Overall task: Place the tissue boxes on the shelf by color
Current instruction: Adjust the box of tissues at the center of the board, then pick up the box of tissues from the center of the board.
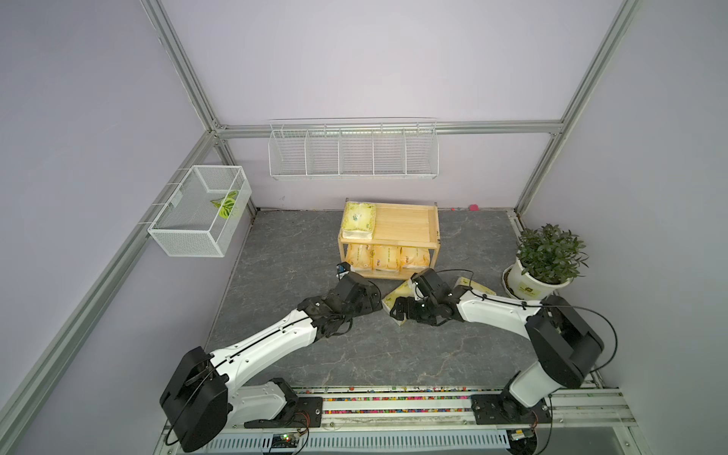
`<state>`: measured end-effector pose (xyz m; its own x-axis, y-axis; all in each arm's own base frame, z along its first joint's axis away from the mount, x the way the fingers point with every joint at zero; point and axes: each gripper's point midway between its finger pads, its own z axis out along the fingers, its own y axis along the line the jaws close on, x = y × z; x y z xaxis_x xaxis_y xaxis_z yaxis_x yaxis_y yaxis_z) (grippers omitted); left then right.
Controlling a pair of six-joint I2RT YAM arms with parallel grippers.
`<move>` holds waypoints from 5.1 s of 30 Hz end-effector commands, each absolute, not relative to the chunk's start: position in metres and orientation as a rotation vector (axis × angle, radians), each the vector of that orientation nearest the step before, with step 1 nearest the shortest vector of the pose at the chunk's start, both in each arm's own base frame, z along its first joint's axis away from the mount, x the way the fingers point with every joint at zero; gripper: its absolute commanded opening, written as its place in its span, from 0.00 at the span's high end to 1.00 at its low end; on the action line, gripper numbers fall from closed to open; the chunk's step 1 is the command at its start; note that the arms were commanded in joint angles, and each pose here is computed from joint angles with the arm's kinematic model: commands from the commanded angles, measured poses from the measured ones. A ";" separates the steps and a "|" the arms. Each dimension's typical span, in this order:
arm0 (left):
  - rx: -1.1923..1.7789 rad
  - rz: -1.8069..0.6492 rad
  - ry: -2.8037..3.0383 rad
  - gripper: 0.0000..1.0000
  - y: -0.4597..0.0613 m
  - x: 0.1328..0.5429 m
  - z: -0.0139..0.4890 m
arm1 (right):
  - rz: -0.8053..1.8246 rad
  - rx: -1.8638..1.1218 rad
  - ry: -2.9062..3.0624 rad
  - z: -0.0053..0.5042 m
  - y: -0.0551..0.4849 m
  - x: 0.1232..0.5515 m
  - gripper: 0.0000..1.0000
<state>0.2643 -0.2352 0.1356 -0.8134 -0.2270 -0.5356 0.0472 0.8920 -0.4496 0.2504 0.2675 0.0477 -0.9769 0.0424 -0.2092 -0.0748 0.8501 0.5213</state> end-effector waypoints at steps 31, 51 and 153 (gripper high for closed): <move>0.530 -1.046 2.509 0.00 -0.359 0.279 0.072 | 1.172 0.571 2.584 0.038 0.202 0.223 0.03; 0.402 -1.161 2.521 0.00 -0.363 0.233 0.064 | 1.376 0.579 2.513 0.016 0.223 0.232 0.04; 0.294 -1.063 2.584 0.00 -0.365 0.263 0.029 | 1.322 0.795 2.561 -0.030 0.229 0.228 0.09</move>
